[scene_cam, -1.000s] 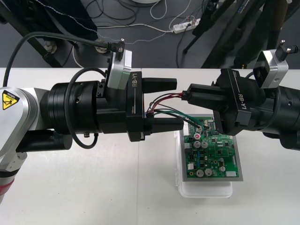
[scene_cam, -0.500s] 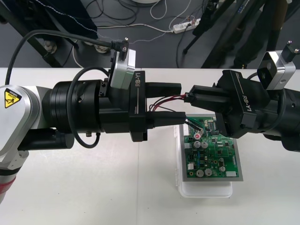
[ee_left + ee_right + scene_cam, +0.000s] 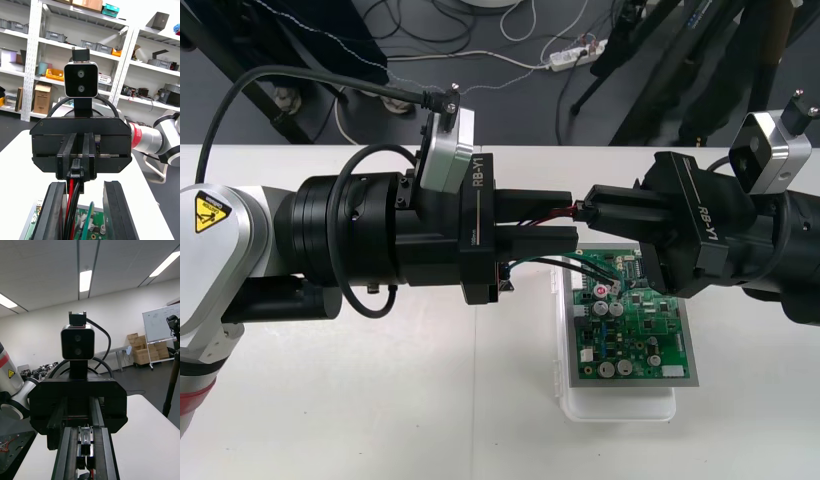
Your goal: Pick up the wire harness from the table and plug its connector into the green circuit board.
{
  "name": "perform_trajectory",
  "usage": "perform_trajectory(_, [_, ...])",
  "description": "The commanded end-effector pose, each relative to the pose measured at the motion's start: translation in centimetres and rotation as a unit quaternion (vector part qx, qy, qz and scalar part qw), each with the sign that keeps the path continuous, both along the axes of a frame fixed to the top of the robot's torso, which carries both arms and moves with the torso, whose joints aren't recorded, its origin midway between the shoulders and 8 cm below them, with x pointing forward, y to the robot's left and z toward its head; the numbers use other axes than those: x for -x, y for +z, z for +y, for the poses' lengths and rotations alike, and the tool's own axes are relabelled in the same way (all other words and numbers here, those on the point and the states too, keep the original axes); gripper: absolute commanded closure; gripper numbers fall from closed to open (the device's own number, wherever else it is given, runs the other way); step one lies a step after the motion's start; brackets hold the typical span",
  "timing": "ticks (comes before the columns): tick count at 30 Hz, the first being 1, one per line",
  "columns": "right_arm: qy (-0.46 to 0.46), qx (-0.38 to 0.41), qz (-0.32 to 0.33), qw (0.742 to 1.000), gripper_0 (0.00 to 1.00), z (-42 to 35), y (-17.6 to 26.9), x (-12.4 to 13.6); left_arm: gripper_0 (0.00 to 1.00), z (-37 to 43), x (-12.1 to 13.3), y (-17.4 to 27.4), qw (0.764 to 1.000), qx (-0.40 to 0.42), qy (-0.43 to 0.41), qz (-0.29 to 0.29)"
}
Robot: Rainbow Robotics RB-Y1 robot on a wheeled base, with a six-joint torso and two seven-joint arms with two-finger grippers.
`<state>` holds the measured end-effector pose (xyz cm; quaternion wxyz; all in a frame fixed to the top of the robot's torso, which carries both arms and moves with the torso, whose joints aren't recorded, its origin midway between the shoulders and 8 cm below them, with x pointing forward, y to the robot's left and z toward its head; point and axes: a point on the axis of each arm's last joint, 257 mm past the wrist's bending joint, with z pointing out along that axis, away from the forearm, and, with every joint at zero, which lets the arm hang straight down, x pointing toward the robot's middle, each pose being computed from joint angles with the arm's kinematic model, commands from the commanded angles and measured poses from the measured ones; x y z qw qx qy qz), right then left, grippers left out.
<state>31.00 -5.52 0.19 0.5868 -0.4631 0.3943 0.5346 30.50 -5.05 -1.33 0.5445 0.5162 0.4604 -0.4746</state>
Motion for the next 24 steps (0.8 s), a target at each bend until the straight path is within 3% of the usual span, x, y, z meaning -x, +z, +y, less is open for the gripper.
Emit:
perform_trajectory(1, [0.004, -0.015, -0.028, 0.999, 1.00, -0.22, 1.34, 1.13, 0.71, -0.48, 0.00, 1.49, 0.999, 0.004, 0.006, -0.046])
perform_trajectory(5, [0.005, -0.015, -0.028, 0.999, 1.00, -0.15, 1.30, 1.19, 0.71, -0.53, 0.01, 1.52, 0.999, 0.005, 0.006, -0.047])
perform_trajectory(14, [0.008, -0.015, -0.027, 0.999, 1.00, 0.00, 1.23, 1.31, 0.84, -0.51, -0.02, 1.51, 0.999, 0.005, 0.007, -0.047])
perform_trajectory(24, [0.011, -0.017, -0.028, 0.999, 1.00, -0.03, 1.37, 1.44, 0.85, -0.42, -0.25, 1.41, 0.999, 0.003, 0.010, -0.048])
